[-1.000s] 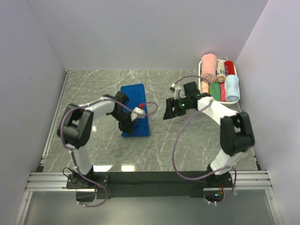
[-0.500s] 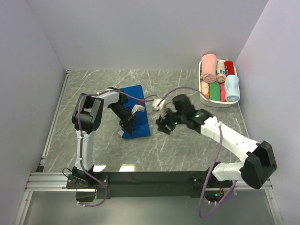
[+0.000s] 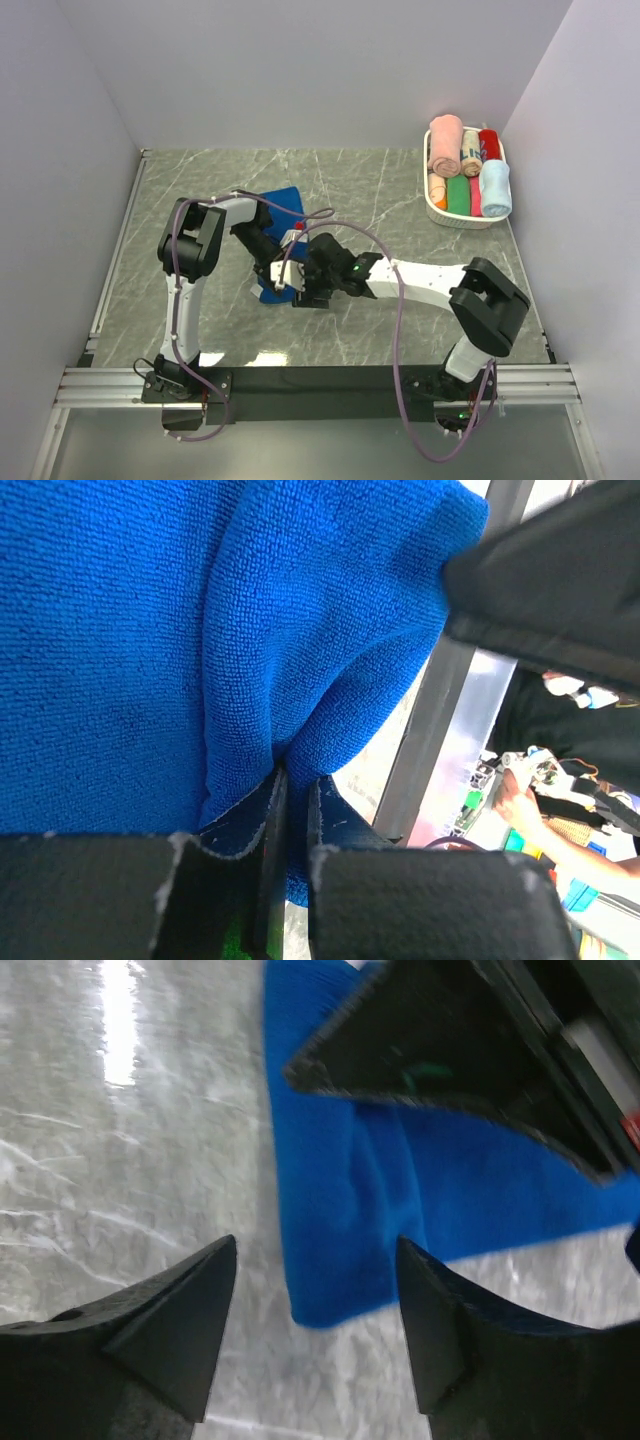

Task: Roll the towels
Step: Roll the towel

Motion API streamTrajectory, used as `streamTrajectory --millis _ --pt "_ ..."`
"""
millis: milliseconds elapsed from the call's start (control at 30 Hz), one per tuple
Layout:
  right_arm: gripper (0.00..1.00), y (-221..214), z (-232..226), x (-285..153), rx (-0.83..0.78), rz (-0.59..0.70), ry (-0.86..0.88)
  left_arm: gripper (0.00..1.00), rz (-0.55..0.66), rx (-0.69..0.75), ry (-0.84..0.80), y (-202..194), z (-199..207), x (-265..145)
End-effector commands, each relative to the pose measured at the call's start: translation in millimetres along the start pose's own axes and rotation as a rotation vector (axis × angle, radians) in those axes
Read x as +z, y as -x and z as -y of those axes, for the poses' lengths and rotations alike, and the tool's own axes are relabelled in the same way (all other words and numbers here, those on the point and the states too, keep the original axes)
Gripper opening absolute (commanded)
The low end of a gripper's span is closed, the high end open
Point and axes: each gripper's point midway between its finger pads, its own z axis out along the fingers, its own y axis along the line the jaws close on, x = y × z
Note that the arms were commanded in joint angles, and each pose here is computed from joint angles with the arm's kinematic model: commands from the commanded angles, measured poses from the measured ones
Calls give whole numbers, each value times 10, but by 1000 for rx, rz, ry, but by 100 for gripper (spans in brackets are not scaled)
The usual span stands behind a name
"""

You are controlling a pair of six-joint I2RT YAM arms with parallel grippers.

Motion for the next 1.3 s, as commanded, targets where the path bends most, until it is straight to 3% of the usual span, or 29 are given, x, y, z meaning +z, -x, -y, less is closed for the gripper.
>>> streamTrajectory --millis 0,233,300,367,400,433,467,500,667,900,1133,1200,1267 --pt "70 347 99 65 -141 92 -29 6 -115 56 123 -227 -510 130" --pt "62 25 -46 414 -142 7 37 9 -74 74 152 -152 -540 46" --pt "56 -49 -20 473 -139 -17 37 10 -59 83 165 -135 -530 7" --pt "43 -152 -33 531 -129 -55 46 11 -53 90 169 -135 -525 -15" --pt "25 -171 -46 534 -114 -74 60 11 -42 88 166 -135 -510 -47" --pt "18 -222 -56 558 -98 -97 72 12 -36 103 160 -133 -496 -64" --pt "2 -183 -40 560 -79 -98 75 13 -27 106 159 -134 -492 -103" --pt "0 -205 -39 556 -54 -106 84 15 -19 112 156 -127 -473 -127" --pt "0 -63 -229 376 139 -98 273 22 78 145 174 -19 -390 -412" --pt "0 -18 -555 101 481 -124 548 42 304 143 176 136 -208 -1035" --pt "0 -161 -483 248 728 -163 683 45 507 61 252 -71 -233 -1532" --pt "0 -245 -437 325 795 -189 719 47 556 124 362 -79 -157 -1726" --pt "0 -206 -363 359 837 -169 752 48 562 143 408 -158 -59 -1657"
